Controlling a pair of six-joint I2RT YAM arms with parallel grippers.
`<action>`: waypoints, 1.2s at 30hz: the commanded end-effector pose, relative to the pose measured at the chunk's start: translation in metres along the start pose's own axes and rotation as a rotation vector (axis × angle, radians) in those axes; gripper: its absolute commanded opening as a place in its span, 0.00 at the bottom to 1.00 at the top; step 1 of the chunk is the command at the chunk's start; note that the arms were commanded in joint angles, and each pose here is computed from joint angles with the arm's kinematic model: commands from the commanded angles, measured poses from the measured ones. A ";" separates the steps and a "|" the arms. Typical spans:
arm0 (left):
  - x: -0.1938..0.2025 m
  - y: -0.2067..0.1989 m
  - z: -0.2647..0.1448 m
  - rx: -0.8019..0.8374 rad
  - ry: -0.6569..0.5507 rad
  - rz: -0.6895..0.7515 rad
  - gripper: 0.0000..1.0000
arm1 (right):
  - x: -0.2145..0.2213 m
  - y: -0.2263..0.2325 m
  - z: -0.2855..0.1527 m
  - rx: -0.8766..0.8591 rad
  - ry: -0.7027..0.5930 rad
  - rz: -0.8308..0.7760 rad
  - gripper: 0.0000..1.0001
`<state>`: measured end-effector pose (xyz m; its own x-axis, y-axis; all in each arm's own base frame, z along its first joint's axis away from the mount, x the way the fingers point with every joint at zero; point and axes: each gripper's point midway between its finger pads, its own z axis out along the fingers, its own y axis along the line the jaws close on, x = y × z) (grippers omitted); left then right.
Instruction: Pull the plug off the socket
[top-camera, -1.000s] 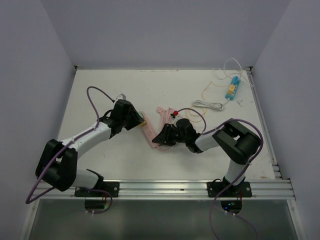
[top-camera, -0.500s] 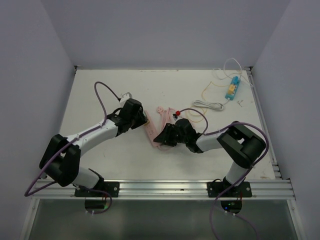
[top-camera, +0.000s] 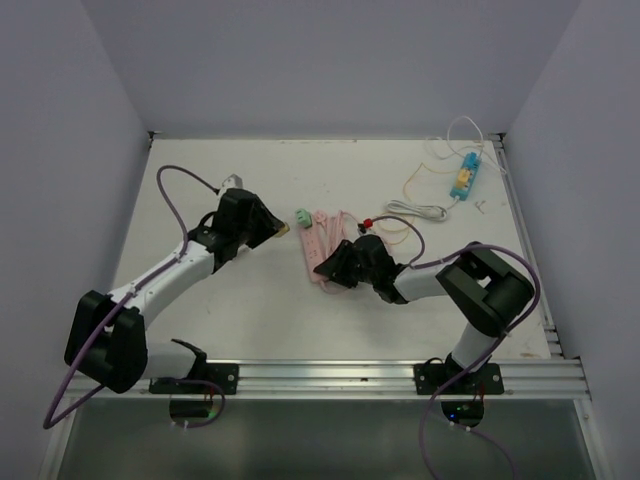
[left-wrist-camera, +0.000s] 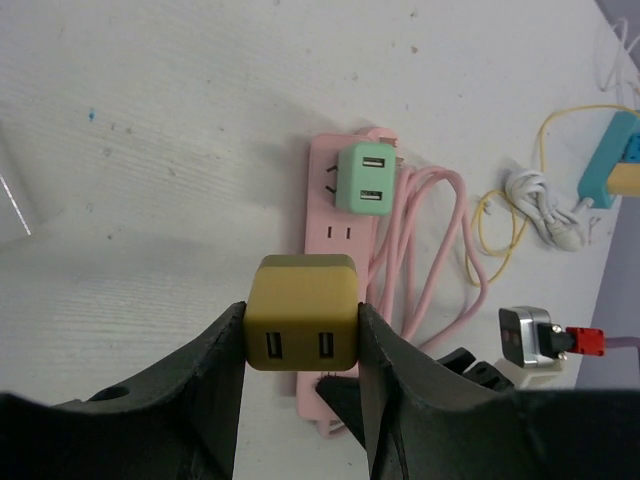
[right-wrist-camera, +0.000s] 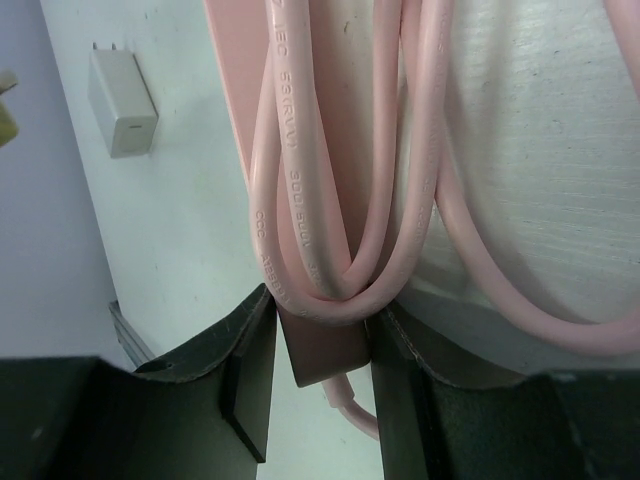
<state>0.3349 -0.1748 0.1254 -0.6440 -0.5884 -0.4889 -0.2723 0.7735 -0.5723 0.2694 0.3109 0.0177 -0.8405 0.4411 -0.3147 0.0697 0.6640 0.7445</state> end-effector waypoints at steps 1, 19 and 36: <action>-0.003 -0.026 -0.011 0.118 -0.019 0.012 0.00 | 0.031 -0.155 -0.033 0.570 0.047 -0.014 0.00; -0.073 0.049 0.043 -0.199 -0.226 0.177 0.45 | 0.045 -0.101 -0.040 0.317 0.205 -0.154 0.00; -0.023 -0.024 0.029 0.110 -0.073 0.053 0.92 | 0.060 -0.088 -0.042 0.274 0.299 -0.210 0.00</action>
<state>0.3726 -0.1552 0.1012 -0.6205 -0.5388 -0.5699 -0.2466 0.8238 -0.5103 0.2513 0.2979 0.0246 -0.8808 0.2529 -0.4004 -0.0938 0.7356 0.6709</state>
